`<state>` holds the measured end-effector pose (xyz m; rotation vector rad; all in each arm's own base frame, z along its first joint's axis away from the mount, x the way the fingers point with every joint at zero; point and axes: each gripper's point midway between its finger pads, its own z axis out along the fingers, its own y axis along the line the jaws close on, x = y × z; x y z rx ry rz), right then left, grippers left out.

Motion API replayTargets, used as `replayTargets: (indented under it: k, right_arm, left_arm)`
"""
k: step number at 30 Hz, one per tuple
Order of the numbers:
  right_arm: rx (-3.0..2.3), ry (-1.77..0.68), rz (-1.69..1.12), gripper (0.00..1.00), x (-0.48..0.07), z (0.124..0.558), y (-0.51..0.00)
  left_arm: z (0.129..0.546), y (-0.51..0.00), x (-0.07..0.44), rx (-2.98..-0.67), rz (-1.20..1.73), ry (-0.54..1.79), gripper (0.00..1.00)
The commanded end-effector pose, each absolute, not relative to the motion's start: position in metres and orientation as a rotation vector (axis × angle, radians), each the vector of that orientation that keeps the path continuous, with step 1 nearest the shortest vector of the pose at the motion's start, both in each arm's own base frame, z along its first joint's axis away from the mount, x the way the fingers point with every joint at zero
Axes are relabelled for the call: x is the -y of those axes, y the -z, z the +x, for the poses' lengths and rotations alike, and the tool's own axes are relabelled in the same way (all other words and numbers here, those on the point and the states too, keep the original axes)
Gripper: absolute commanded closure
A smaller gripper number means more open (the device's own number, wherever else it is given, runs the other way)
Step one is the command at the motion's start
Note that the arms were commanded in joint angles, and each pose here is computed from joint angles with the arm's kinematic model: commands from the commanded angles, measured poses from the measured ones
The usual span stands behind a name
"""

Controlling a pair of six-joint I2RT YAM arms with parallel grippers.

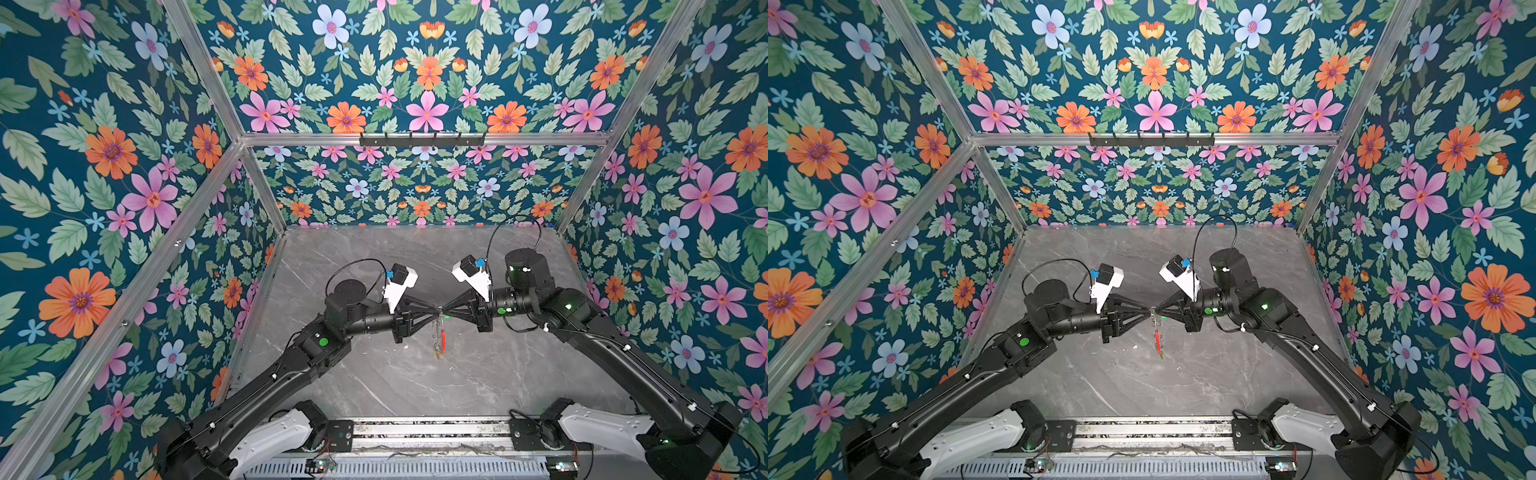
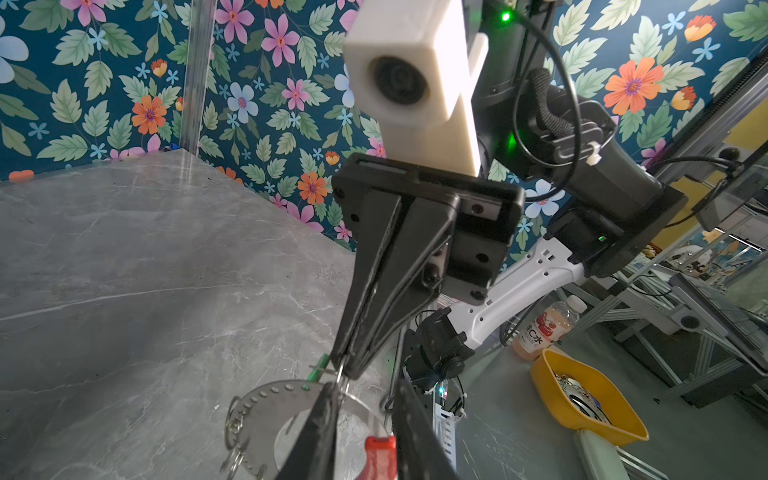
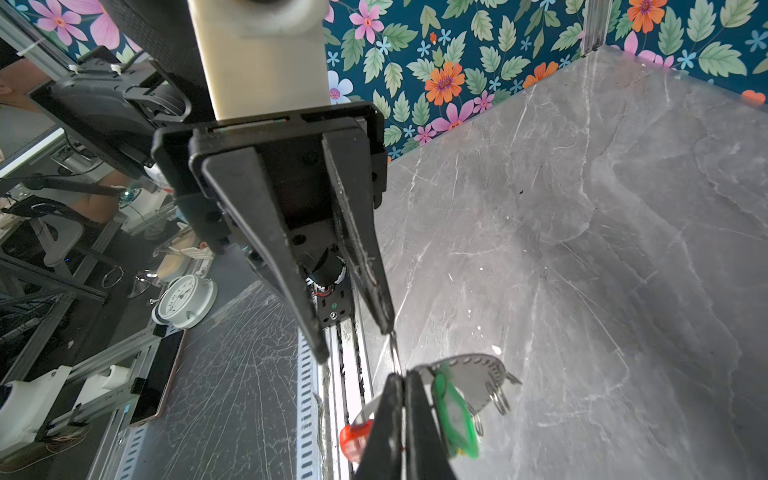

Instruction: Remove the keys from the keyring

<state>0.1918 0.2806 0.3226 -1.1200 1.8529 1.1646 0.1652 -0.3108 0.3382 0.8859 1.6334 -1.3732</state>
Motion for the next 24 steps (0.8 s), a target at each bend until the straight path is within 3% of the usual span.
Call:
replayTargets:
  k: [1, 8, 13, 17, 24]
  right_arm:
    - [-1.827, -1.156, -1.148, 1.00, -0.284, 0.190, -0.326]
    - [-1.812, -1.138, -1.145, 1.00, -0.285, 0.191, -0.330]
    - [-1.811, -1.142, -1.152, 1.00, -0.287, 0.190, -0.331]
    - [-1.811, -1.141, -1.159, 1.00, -0.289, 0.190, -0.330]
    - [-1.823, -1.119, -1.160, 1.00, -0.286, 0.189, -0.327]
  left_arm:
    - [0.163, -0.338, 0.314, -1.630, 0.923, 1.377, 0.83]
    - [0.165, -0.334, 0.315, -1.659, 0.936, 1.361, 0.84]
    - [0.165, -0.333, 0.313, -1.657, 0.936, 1.351, 0.93]
    - [0.166, -0.334, 0.314, -1.651, 0.933, 1.348, 0.93]
    - [0.170, -0.349, 0.300, -1.622, 0.884, 1.286, 0.74]
